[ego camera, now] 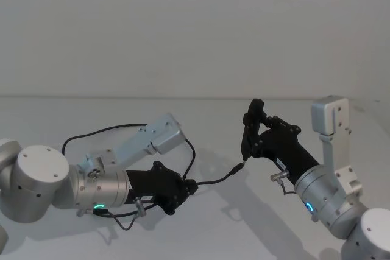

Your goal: Pick up the data cable with the one hand.

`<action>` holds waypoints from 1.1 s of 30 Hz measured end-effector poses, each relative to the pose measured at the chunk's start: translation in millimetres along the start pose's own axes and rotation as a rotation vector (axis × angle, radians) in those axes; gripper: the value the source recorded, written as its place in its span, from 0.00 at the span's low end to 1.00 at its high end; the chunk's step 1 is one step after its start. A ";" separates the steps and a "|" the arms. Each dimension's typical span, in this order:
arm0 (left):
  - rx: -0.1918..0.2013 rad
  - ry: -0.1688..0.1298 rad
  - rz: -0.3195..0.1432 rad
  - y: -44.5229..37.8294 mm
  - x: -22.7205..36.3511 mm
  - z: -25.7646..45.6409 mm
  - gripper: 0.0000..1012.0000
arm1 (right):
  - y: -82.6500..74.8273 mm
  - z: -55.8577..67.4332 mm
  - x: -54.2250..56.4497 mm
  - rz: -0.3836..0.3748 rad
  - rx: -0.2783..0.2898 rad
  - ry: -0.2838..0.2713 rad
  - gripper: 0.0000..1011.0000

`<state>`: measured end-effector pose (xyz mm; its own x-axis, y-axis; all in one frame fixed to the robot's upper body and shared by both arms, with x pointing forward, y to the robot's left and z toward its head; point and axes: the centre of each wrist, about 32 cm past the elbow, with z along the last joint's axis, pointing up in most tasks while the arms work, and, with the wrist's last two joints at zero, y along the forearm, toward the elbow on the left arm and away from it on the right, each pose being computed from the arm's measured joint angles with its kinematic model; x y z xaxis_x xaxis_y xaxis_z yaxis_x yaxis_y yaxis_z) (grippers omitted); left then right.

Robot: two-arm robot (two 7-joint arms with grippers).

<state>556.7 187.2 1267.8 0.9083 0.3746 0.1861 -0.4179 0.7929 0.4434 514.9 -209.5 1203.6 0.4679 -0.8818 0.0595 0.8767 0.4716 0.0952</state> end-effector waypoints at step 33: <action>0.000 0.000 0.000 0.0 0.0 0.0 0.04 | 5.0 -1.5 5.6 -0.005 0.004 -0.011 0.28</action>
<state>556.7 187.2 1267.8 0.9083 0.3746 0.1861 -0.4179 0.7929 0.4434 522.1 -212.1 1203.0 0.4621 -0.8840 0.0702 0.8786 0.4671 0.0995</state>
